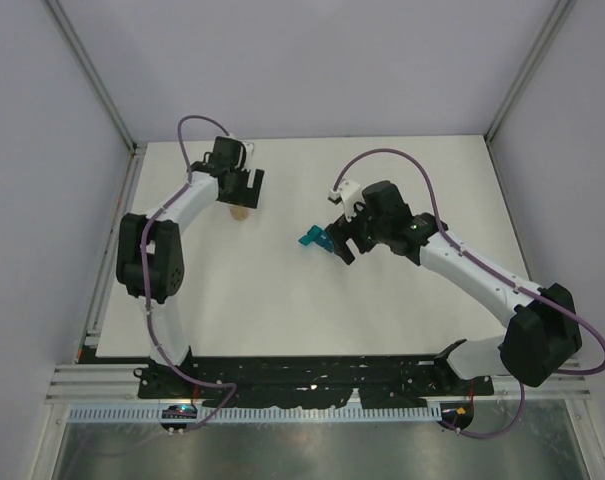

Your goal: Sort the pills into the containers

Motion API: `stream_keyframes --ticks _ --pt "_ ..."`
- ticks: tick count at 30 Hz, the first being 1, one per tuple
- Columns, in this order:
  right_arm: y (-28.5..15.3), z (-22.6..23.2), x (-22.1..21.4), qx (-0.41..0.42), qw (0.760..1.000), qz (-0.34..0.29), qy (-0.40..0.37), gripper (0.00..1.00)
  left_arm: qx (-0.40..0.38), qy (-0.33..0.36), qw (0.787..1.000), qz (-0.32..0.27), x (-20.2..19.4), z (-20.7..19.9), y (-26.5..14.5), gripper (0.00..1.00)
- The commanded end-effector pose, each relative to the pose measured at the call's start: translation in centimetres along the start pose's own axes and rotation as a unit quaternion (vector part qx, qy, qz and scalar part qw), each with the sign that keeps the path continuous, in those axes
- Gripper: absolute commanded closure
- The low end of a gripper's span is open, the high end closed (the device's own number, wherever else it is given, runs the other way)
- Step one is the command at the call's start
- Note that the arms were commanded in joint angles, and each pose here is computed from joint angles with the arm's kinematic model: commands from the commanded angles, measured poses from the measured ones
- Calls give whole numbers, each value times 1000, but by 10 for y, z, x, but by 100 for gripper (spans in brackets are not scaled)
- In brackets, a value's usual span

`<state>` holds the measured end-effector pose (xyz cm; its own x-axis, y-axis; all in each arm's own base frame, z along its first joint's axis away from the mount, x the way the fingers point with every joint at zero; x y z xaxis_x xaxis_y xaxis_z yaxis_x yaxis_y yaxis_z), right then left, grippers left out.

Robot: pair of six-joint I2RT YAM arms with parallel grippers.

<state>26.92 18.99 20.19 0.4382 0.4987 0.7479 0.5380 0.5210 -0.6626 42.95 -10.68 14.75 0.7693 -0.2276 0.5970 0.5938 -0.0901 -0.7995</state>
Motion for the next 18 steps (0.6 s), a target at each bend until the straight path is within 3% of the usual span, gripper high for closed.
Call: stream_keyframes --ticks 1,18 --pt "-8 0 7 4 1000 -22 -7 7 -9 -25 1000 4 6 5 0 9" --pt "-11 2 9 14 1000 -26 -2 8 -38 -71 995 64 8 9 19 24"
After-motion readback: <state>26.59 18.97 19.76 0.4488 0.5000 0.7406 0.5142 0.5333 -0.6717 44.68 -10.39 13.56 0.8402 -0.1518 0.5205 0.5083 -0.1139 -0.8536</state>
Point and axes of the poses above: each gripper's point midway between its finger pads, its own y axis out along the fingers, its own z axis along the line the jaws close on, x = y × z, the point moved 6 cm from there along -y, back along the fingers, and after that the axes turned 1 degree about y, right-handed, at the moved point
